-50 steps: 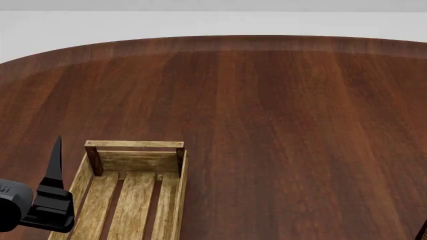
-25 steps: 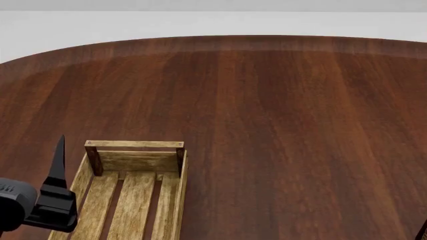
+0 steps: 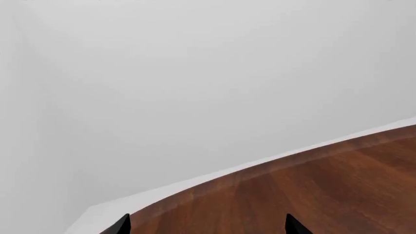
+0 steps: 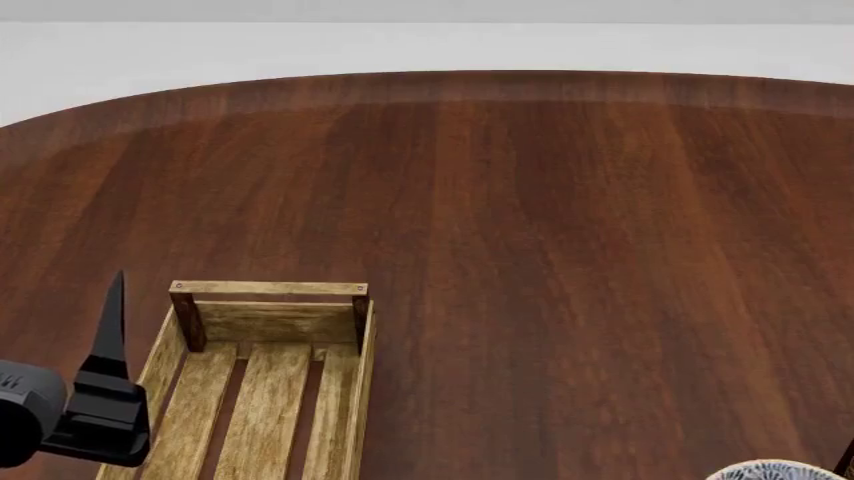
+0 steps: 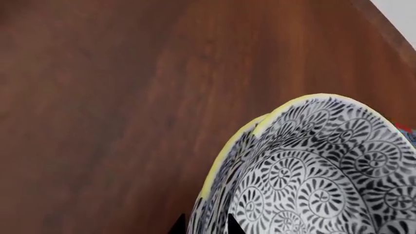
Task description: Stack the left bowl on the right bowl and place them in the tray.
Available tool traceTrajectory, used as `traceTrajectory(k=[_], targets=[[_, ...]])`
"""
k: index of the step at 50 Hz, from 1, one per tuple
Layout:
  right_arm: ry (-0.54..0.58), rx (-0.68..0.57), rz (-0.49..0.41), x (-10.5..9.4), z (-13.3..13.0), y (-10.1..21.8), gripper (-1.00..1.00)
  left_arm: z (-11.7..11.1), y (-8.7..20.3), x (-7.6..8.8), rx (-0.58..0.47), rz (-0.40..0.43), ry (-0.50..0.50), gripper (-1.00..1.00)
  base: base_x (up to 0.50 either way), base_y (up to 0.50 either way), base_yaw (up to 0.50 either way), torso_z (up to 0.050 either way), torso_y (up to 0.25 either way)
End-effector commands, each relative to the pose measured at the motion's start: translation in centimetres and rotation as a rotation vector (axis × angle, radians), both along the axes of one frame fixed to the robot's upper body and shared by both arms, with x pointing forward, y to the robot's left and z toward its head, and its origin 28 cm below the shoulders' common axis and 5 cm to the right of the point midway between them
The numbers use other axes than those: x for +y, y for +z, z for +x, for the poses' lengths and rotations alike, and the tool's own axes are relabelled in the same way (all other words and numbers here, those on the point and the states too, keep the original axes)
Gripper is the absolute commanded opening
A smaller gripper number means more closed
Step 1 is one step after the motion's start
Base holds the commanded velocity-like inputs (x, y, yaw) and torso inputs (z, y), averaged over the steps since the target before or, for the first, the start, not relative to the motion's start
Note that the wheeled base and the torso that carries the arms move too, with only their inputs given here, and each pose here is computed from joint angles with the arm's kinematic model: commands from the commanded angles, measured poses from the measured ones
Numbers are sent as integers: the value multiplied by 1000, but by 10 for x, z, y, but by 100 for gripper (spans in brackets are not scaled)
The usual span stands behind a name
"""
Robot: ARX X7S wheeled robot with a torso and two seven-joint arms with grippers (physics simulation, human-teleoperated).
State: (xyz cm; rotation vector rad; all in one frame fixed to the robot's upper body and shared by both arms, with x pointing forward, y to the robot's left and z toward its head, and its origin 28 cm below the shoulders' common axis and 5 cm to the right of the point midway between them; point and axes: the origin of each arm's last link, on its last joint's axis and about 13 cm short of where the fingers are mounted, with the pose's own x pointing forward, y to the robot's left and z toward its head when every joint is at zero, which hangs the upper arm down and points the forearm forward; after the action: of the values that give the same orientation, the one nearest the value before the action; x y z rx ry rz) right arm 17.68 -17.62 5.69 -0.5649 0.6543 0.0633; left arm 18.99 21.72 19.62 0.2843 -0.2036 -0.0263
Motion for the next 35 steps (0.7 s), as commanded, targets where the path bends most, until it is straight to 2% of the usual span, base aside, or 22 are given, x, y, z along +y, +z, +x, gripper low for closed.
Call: traceTrajectory(k=[1, 21, 35], targets=[[49, -54, -34, 0, 0, 25, -100, 0, 0, 0, -3, -1, 0, 100, 0, 0, 0, 0, 0], [108, -136, -40, 4, 8, 69, -100, 0, 3, 0, -10, -1, -6, 100, 0, 0, 0, 1, 1], [228, -175, -102, 16, 26, 105, -100, -1, 5, 3, -15, 0, 11, 100, 0, 0, 0, 0, 1]])
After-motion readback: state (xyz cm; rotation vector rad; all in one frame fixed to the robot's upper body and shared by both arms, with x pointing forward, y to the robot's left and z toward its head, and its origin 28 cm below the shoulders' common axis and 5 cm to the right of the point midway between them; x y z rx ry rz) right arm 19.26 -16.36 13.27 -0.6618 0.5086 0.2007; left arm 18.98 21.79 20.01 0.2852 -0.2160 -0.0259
